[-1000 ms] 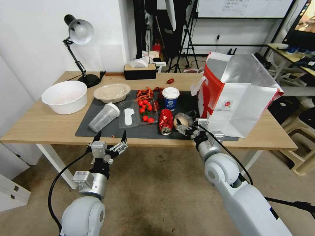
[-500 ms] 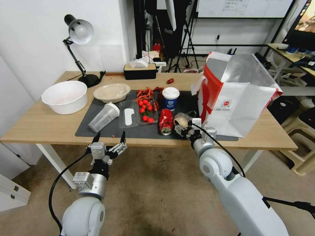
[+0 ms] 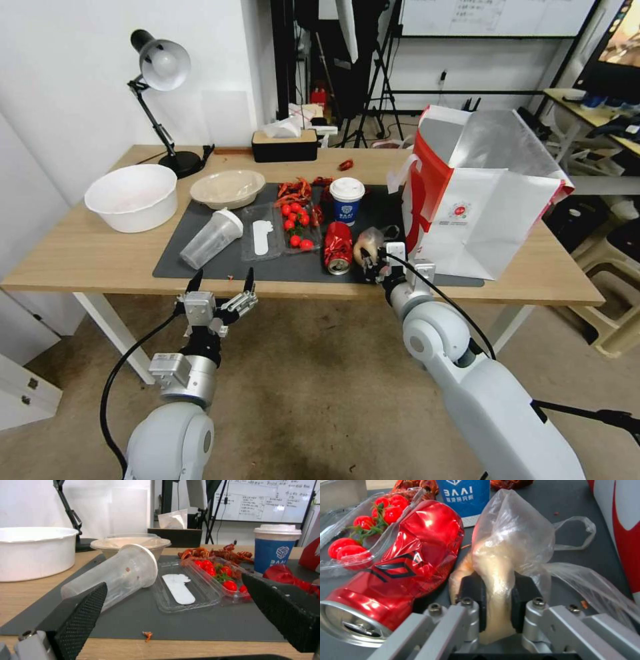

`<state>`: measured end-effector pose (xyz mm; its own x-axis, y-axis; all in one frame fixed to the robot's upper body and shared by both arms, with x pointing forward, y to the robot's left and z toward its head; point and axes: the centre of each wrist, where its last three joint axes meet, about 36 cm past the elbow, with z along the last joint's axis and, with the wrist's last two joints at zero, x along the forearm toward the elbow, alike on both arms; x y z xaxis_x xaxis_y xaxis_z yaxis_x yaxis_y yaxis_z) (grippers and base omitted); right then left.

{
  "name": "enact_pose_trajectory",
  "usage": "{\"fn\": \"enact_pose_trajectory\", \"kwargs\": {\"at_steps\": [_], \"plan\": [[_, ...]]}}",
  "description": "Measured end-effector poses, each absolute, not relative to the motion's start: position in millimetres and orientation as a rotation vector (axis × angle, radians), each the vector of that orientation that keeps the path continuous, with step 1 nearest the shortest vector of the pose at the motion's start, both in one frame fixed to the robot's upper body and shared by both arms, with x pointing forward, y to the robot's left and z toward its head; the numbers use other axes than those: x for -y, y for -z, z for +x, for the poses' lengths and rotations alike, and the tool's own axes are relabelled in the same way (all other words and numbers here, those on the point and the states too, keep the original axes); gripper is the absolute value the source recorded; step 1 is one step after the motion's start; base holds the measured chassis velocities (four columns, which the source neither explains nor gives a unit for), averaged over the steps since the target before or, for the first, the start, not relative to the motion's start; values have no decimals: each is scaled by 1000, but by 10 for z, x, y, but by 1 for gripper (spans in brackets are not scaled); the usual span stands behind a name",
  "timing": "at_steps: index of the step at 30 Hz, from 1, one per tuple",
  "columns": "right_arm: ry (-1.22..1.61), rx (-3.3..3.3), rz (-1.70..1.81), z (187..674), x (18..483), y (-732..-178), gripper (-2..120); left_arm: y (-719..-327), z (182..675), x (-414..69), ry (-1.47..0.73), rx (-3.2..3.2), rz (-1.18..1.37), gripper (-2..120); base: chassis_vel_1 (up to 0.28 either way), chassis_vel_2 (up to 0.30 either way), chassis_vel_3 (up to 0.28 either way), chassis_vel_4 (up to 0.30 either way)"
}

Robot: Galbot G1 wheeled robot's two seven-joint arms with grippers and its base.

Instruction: Pick up the trash from the table and place it into the takeout bag.

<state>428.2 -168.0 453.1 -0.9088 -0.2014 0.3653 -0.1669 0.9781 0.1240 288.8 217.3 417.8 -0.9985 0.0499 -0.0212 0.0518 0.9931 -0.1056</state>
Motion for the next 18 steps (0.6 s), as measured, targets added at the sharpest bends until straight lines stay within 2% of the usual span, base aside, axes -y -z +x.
{"fn": "enact_pose_trajectory", "kwargs": {"at_steps": [2, 9, 18], "plan": [[141, 2753, 268, 4248, 1703, -4581, 4, -4177, 2887, -2171, 166, -3117, 80, 100, 0, 0, 0, 0], [229, 2831, 312, 4158, 1807, -4776, 4, -4177, 2884, -2171, 166, -3114, 79, 100, 0, 0, 0, 0], [545, 3076, 692, 4014, 2169, -5285, 4, -4180, 2881, -2142, 167, -3111, 83, 100, 0, 0, 0, 0]]}}
